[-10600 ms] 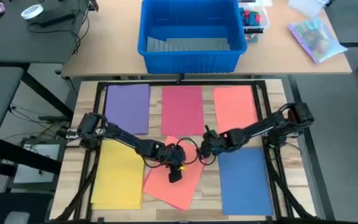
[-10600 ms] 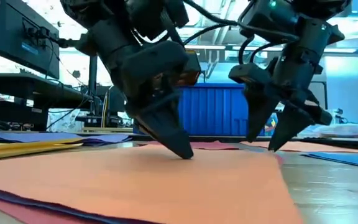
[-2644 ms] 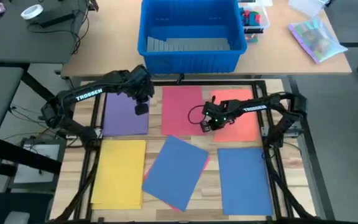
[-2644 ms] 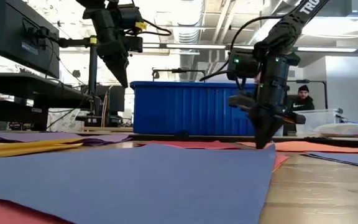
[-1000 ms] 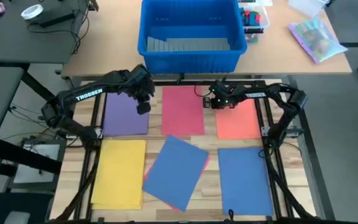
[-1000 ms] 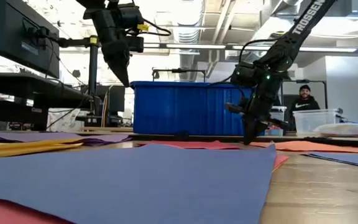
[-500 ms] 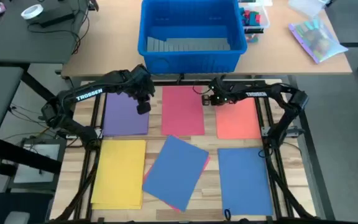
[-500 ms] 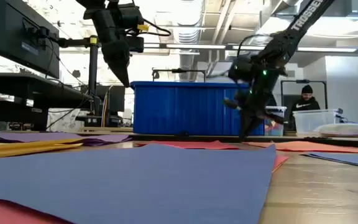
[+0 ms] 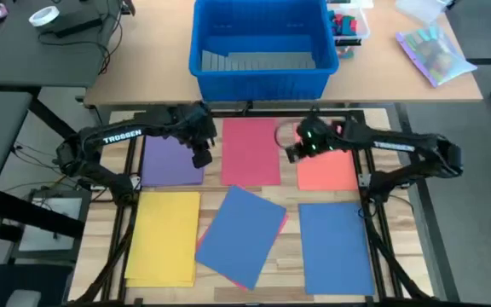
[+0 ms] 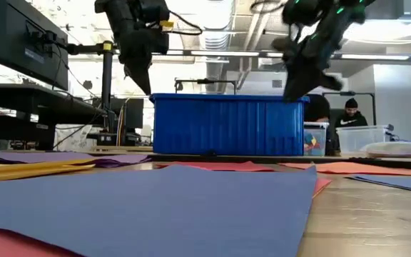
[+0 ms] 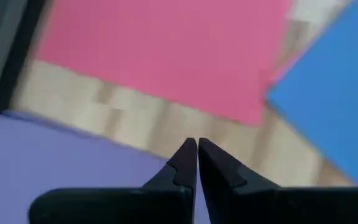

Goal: Organize paper
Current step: Stack the blue colored paper on top of the other blue colored papers

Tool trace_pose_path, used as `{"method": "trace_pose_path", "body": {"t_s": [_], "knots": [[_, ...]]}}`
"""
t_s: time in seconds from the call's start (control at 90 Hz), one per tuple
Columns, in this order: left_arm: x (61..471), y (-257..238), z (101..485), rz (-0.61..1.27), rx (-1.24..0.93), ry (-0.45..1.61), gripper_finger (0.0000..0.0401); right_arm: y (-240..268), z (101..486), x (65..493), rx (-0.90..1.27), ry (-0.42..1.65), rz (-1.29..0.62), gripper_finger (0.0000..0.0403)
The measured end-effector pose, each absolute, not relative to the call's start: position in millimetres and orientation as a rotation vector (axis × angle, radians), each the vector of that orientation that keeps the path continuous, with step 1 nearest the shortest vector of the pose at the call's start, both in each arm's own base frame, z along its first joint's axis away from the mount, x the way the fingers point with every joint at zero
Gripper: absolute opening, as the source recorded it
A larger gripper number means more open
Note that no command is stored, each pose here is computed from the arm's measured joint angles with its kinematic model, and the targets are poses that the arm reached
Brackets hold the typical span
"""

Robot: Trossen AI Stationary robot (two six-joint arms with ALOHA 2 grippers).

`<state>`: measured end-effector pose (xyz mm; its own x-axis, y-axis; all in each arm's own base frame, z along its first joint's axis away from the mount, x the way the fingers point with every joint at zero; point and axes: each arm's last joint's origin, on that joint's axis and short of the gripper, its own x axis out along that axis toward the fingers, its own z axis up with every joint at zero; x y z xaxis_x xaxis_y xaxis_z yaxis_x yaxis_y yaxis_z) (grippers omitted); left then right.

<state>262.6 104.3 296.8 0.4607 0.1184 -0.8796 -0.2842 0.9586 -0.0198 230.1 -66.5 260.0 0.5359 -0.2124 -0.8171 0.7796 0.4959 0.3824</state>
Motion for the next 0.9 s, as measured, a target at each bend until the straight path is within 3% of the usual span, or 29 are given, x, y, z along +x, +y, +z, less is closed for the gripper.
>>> {"method": "trace_pose_path", "body": {"t_s": [0.222, 0.367, 0.722, 0.9], "knots": [[284, 43, 298, 0.148, -0.248, 1.018, 0.0000, 10, 227, 226, 0.964, 0.784, -0.572, 0.0184], [295, 2, 288, 0.112, -0.333, 0.936, 0.0000, 48, 194, 225, 1.056, 0.740, -0.546, 0.0223], [291, -61, 222, 0.114, -0.571, 0.766, 0.0000, 69, 140, 246, 1.060, 0.805, -0.580, 0.0223], [293, -62, 180, 0.239, -0.556, 0.888, 0.0000, 65, 131, 257, 1.056, 0.779, -0.563, 0.0216]]}}
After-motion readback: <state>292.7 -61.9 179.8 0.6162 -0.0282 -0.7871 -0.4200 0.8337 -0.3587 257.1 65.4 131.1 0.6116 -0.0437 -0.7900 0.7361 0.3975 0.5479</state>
